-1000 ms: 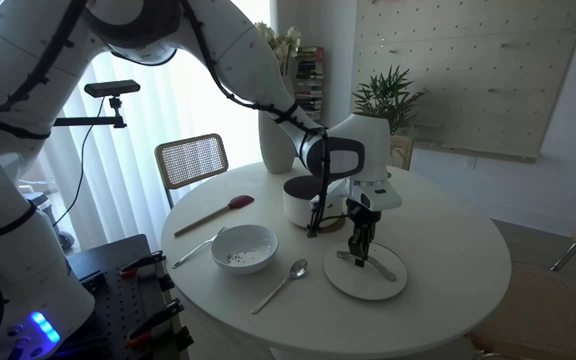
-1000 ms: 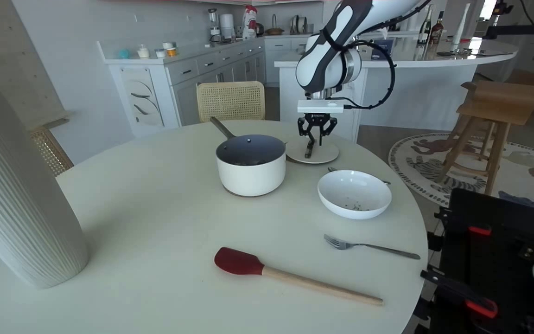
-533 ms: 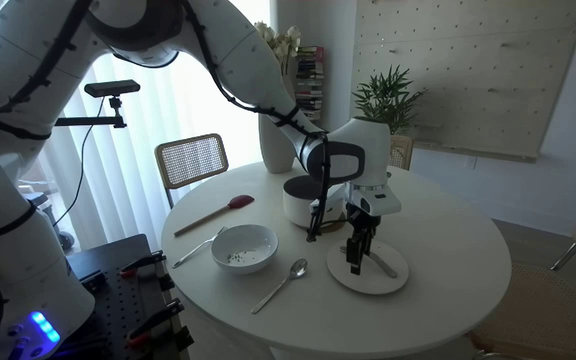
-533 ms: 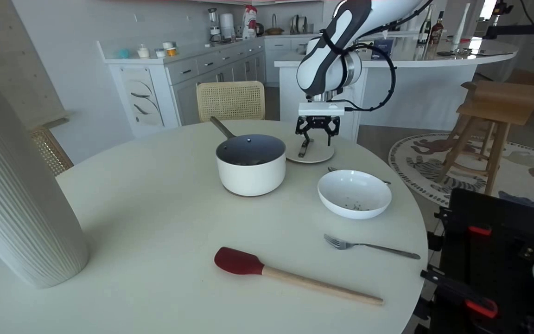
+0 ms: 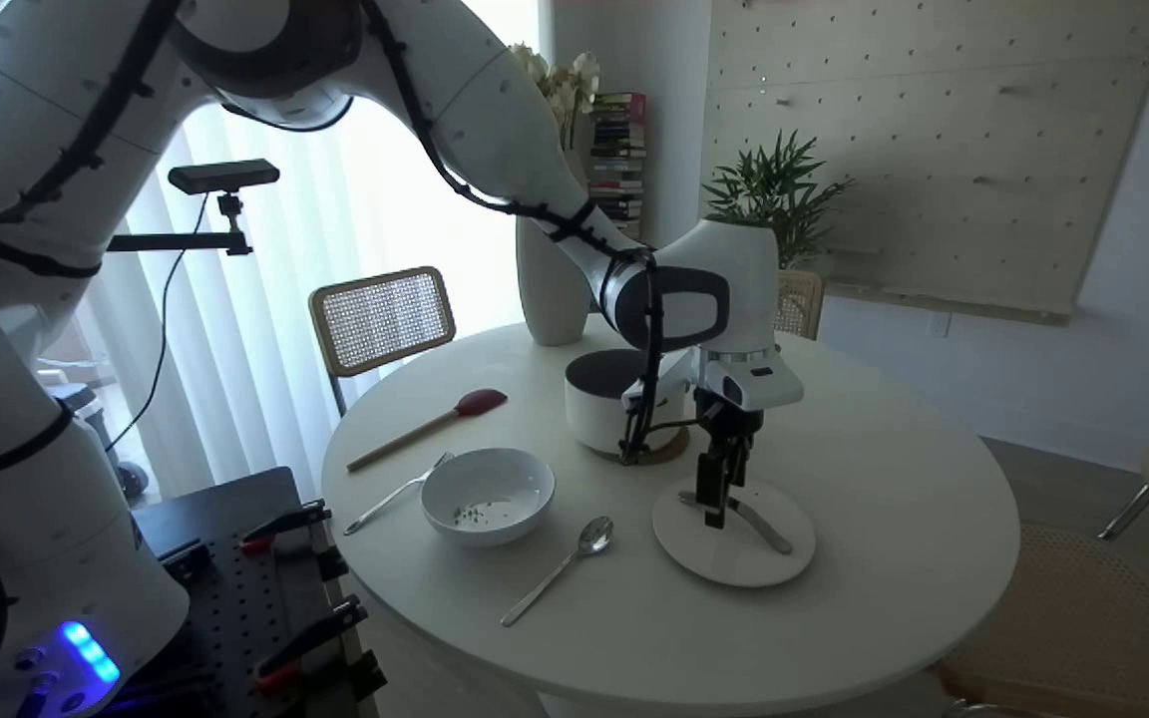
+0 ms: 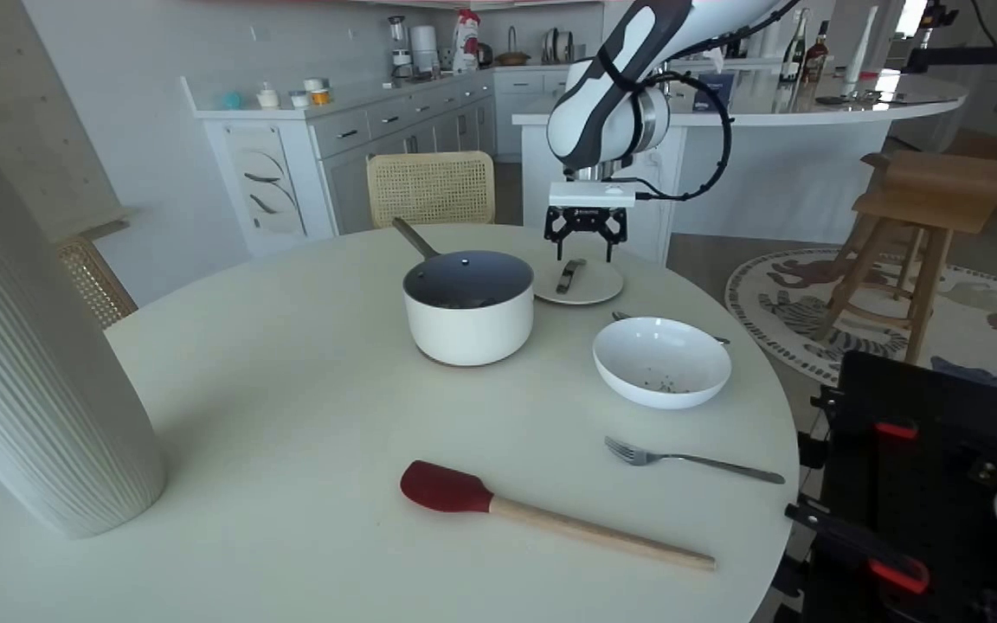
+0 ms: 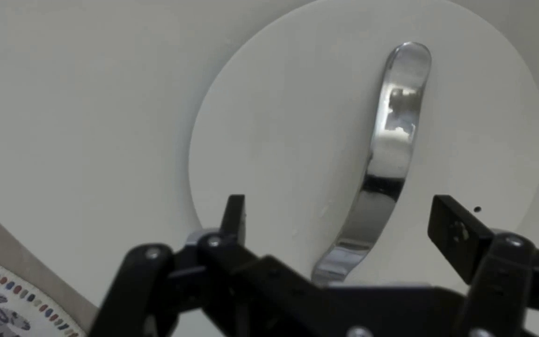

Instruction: Take the broccoli from the white bowl and put it in the white pot then take the wooden spatula out of the pot and put it on the table then put the white lid on the pot

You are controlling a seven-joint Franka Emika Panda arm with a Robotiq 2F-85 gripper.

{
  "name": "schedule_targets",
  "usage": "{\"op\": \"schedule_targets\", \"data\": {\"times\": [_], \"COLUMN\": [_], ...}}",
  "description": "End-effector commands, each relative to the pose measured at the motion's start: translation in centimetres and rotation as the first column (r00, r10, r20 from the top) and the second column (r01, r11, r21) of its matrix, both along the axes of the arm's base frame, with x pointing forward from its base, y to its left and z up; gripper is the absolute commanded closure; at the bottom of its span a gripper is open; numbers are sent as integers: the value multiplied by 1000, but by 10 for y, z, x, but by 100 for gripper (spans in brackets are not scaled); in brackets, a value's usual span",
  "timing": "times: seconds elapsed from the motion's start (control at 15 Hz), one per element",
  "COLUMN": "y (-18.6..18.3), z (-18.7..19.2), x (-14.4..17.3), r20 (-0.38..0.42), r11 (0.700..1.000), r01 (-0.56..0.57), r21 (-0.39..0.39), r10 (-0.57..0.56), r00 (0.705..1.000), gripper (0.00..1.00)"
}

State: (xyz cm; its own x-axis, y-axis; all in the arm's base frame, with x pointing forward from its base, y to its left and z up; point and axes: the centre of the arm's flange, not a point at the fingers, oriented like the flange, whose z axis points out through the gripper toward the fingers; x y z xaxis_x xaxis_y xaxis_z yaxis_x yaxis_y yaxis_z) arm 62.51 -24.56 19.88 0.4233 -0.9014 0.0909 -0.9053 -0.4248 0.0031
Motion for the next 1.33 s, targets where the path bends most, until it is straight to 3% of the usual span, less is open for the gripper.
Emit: {"op": "schedule_targets", "data": {"times": [0.0, 1.0, 1.07, 1.27], "y": [8, 8, 9, 8], "z": [13, -14, -14, -13], "x": [0, 4, 4, 3], "r20": [10, 5, 10, 17], "r11": [1000, 1000, 1000, 1000], "r01": [-16, -20, -21, -25], "r21": [10, 12, 6, -8], "r10": [16, 20, 20, 25], "r00": [1000, 1000, 1000, 1000], "gripper": [0, 0, 16, 42]}}
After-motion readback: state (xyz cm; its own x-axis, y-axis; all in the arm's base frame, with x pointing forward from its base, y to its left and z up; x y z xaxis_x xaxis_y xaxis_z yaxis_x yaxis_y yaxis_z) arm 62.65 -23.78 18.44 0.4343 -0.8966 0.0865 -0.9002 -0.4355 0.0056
